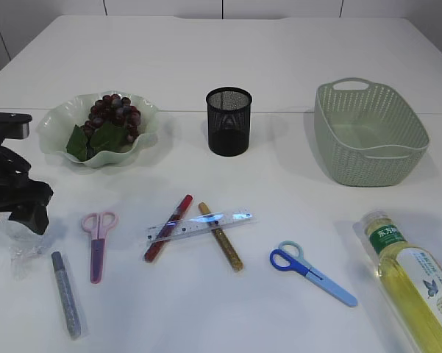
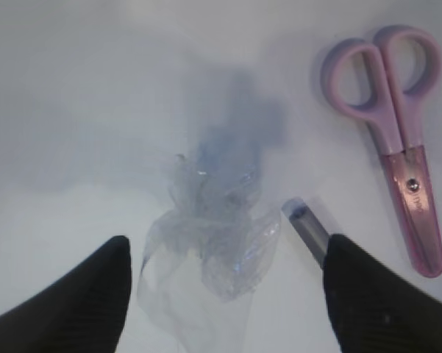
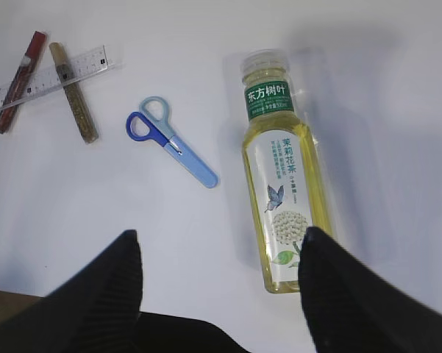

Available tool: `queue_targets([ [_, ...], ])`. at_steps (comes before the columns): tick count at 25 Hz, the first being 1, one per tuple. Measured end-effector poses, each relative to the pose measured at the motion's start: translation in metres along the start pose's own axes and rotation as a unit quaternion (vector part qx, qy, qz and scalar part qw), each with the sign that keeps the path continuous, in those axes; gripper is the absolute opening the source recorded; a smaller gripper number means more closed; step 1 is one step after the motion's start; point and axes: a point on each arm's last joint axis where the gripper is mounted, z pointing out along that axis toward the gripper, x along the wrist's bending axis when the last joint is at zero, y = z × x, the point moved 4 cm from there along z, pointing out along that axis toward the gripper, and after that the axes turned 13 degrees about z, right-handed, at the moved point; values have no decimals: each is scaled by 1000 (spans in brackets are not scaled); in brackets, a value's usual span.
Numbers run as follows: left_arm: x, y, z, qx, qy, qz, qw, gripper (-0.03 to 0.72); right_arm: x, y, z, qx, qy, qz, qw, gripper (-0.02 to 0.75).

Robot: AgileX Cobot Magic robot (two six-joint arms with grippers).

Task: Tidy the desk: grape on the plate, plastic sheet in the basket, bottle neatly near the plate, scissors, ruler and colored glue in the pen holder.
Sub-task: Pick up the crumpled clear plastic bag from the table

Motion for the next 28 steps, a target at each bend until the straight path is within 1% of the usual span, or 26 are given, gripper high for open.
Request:
queue_targets([
  [4,-1,-2,10,14,-2,-1,1000,592,0,0,0,0,0,0,1000,521],
  [7,-1,-3,17,26,-6,-3,1000,563,0,0,0,0,0,0,1000,521],
  [10,-2,-4,20,29,-7,-4,1000,482,0,0,0,0,0,0,1000,521],
  [16,-2,-4,20,28,-6,-3,1000,196,0,0,0,0,0,0,1000,521],
  [22,-1,-2,20,22,-3,0,1000,27,0,0,0,0,0,0,1000,521],
  [24,-1,-2,20,22,-3,0,1000,-4,0,0,0,0,0,0,1000,521],
  [28,-1,-2,20,22,-2,1,1000,-6,0,0,0,0,0,0,1000,521],
])
